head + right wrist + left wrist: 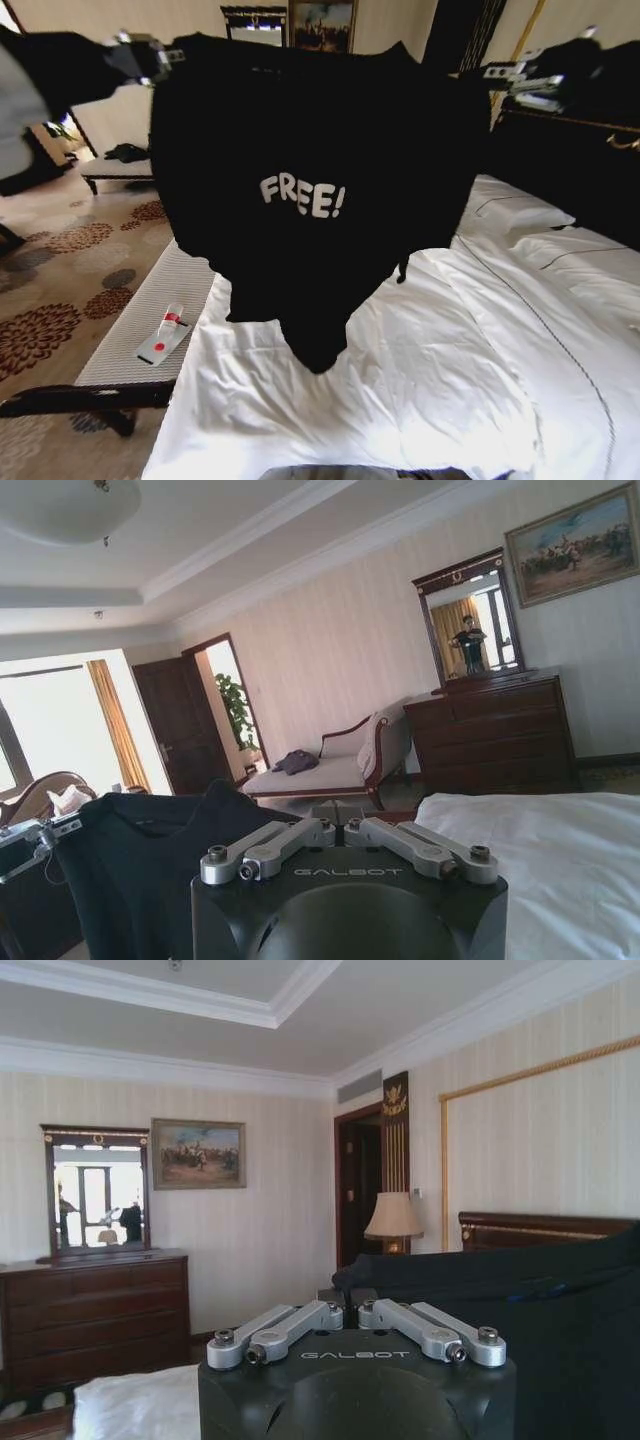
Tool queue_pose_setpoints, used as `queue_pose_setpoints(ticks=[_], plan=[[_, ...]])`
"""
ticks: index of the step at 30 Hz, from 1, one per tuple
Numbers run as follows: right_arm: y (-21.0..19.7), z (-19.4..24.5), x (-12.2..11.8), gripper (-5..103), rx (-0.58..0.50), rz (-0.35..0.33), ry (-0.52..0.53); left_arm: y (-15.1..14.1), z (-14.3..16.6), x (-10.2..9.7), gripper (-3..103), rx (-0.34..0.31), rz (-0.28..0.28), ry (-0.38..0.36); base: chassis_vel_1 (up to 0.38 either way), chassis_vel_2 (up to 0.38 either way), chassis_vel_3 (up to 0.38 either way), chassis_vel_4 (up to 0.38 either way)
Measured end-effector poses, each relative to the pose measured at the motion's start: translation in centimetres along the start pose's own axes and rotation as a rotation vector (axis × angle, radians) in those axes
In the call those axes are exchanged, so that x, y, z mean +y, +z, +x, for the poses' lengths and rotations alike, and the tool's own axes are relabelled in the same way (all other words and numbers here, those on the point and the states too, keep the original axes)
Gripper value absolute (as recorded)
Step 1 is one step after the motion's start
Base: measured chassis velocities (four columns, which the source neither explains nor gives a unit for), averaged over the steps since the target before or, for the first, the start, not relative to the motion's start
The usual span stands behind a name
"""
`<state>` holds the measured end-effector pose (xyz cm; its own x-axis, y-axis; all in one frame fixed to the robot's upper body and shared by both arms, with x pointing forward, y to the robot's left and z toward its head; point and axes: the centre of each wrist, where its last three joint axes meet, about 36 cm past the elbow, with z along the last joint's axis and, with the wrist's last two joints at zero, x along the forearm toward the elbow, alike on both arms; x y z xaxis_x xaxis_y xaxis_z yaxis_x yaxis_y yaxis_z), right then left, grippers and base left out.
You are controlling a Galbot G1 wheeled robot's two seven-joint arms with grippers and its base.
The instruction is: Fold the clothes on the bed.
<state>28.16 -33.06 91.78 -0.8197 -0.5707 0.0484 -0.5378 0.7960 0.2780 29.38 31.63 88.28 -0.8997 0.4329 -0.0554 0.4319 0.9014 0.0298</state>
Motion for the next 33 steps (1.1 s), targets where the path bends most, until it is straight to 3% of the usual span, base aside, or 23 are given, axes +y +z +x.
queue_pose_setpoints(ticks=[3,5,7,12,15,16,20,21,25,26,29,30,33], plan=[[0.3,0.0,0.4,0,0.016,0.005,-0.001,0.3,0.2,-0.6,2,0.026,-0.011,-0.006,0.0,0.0,0.0,0.0],[1.4,-0.7,0.4,0,0.046,0.009,0.012,1.3,-0.1,-1.0,2,0.077,-0.015,-0.015,0.0,0.0,0.0,0.0],[3.0,-2.5,-0.9,0,0.078,-0.016,0.054,3.4,-1.5,-0.9,2,0.142,0.007,-0.022,0.0,0.0,0.0,0.0],[5.0,-5.7,-4.2,0,0.093,-0.077,0.106,6.7,-4.4,-0.5,2,0.201,0.035,-0.023,0.0,0.0,0.0,0.0],[8.0,-9.5,-9.5,0,0.129,-0.18,0.167,10.6,-8.2,-0.2,2,0.236,0.043,-0.048,0.0,0.0,0.0,0.0],[8.0,-9.5,-9.5,0,0.129,-0.18,0.167,10.6,-8.2,-0.2,2,0.236,0.043,-0.048,0.0,0.0,0.0,0.0],[12.8,-12.9,-16.0,0,0.156,-0.277,0.25,16.7,-15.2,-0.7,2,0.32,0.082,-0.071,0.0,0.0,0.0,0.0],[12.8,-12.9,-16.0,0,0.156,-0.277,0.25,16.7,-15.2,-0.7,2,0.32,0.082,-0.071,0.0,0.0,0.0,0.0],[17.8,-16.1,-21.4,0,0.169,-0.345,0.32,23.3,-22.2,-1.1,2,0.411,0.092,-0.103,0.0,0.0,0.0,0.0],[17.8,-16.1,-21.4,0,0.169,-0.345,0.32,23.3,-22.2,-1.1,2,0.411,0.092,-0.103,0.0,0.0,0.0,0.0],[21.9,-19.5,-25.7,0,0.177,-0.4,0.379,28.0,-27.6,-1.1,2,0.454,0.091,-0.14,0.0,0.0,0.0,0.0],[21.9,-19.5,-25.7,0,0.177,-0.4,0.379,28.0,-27.6,-1.1,2,0.454,0.091,-0.14,0.0,0.0,0.0,0.0],[24.8,-22.3,-28.8,0,0.179,-0.433,0.43,31.3,-32.2,-2.5,2,0.479,0.113,-0.124,0.0,0.0,0.0,0.0]])
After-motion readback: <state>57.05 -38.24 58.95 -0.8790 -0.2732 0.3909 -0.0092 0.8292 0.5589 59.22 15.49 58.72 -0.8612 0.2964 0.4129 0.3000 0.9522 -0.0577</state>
